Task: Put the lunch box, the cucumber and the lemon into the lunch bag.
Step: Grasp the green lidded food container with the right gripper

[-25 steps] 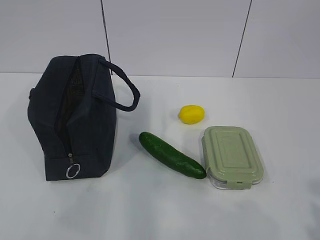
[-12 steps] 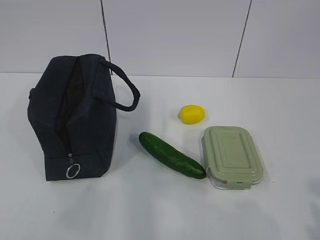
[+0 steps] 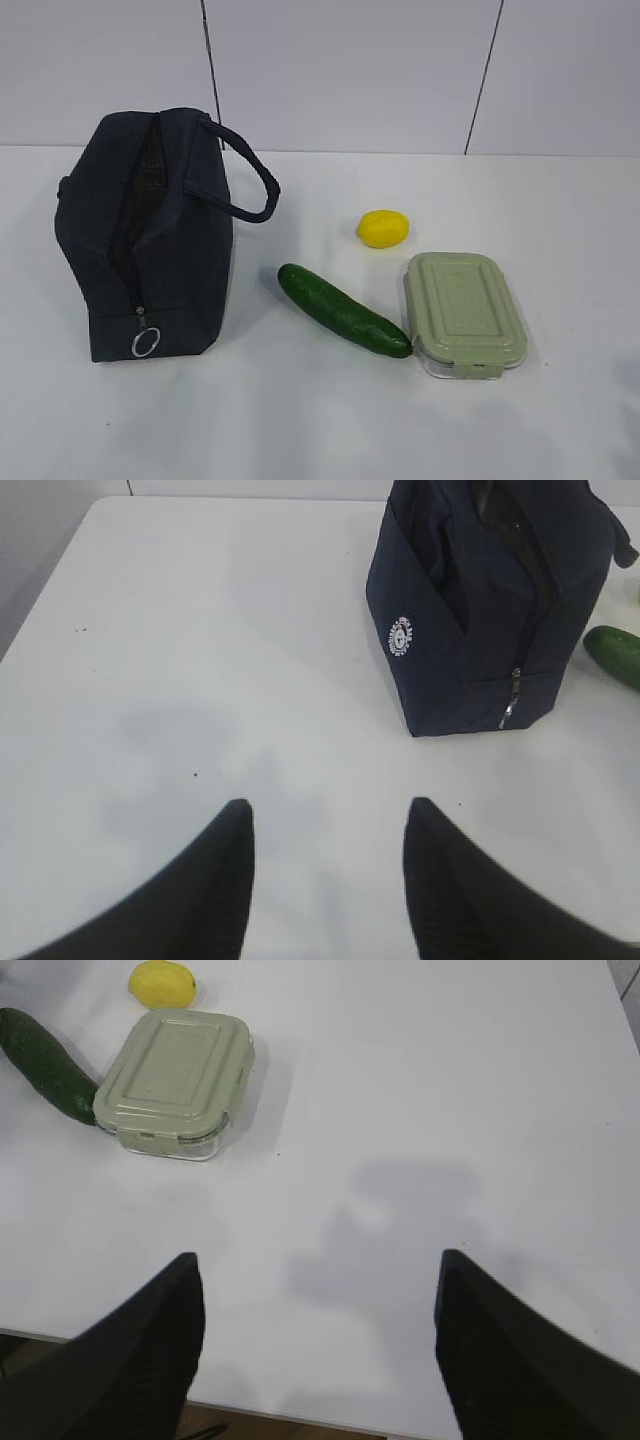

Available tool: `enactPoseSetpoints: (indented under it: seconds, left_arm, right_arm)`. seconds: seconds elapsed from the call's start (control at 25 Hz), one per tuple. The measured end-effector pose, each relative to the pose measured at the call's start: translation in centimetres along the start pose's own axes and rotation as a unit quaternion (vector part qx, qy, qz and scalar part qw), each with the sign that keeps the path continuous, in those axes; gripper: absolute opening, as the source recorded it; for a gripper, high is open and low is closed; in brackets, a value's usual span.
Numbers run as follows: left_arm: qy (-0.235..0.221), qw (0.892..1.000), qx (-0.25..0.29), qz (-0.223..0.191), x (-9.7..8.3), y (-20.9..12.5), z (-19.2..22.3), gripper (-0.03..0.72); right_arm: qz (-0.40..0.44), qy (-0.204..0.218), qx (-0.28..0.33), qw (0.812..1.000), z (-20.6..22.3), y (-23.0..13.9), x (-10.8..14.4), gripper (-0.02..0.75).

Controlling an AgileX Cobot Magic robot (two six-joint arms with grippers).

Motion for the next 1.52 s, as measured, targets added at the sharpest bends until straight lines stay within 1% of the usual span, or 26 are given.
enactPoseSetpoints:
  seconds: [0.08,0.24,0.28,0.4,0.44,0.52,0.72,0.84,0.96,1.04,1.16,1.4,1.52]
  left_arm:
    - [0.0,1.0,0.0,0.0,0.0,0.0,0.0,0.34]
    - [0.0,1.0,0.0,0.0,0.0,0.0,0.0,0.34]
    - [0.0,1.0,0.0,0.0,0.0,0.0,0.0,0.34]
    - [0.0,1.0,0.0,0.0,0.0,0.0,0.0,0.34]
    - [0.0,1.0,0.0,0.0,0.0,0.0,0.0,0.34]
    - [0.0,1.0,0.0,0.0,0.0,0.0,0.0,0.34]
    - [0.0,1.0,0.0,0.0,0.0,0.0,0.0,0.34]
    - [-0.001,1.0,0.0,0.001,0.0,0.0,0.0,0.34]
    - [-0.011,1.0,0.002,0.006,-0.2,0.0,0.0,0.34]
    - [-0.019,1.0,0.003,0.01,-0.3,-0.1,0.0,0.34]
    - [-0.027,1.0,0.005,0.014,-0.4,-0.1,0.0,0.34]
    - [-0.029,0.999,0.005,0.016,-0.4,-0.1,0.0,0.34]
    - [-0.029,0.999,0.005,0.016,-0.4,-0.1,0.0,0.34]
  right_arm:
    - [0.014,-0.002,-0.002,1.0,-0.1,0.1,-0.1,0.561]
    - [0.108,-0.001,-0.017,0.994,-1.1,1.5,-0.3,0.561]
    - [0.12,0.007,-0.01,0.993,-1.3,2.0,-0.1,0.561]
    - [0.138,0.033,0.045,0.989,-0.6,3.0,0.5,0.561]
    - [0.139,0.044,0.064,0.987,-0.2,3.5,0.7,0.561]
    - [0.131,0.053,0.085,0.986,0.5,4.3,0.8,0.561]
    - [0.116,0.053,0.08,0.989,1.2,7.1,0.3,0.561]
    - [0.091,0.056,0.085,0.991,1.6,7.9,0.1,0.561]
    - [0.078,0.076,0.094,0.99,2.1,8.3,0.7,0.561]
    - [0.082,0.103,0.098,0.986,2.3,8.6,1.5,0.561]
    - [0.092,0.127,0.104,0.982,2.7,8.9,2.3,0.561]
    - [0.114,0.139,0.092,0.979,4.8,10.6,2.7,0.561]
    - [0.117,0.14,0.099,0.978,6.4,12.0,2.5,0.561]
Point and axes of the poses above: a point on each arm's last joint axis where the gripper is mounted, z pointing out along that axis toward the gripper, x along the wrist's bending axis when the last joint is at zero, y = z × x, the point moved 8 cm from there along z, pointing out along that axis toward the gripper, and after that the axes turned 6 degrees about -z, right-handed, at the moved point
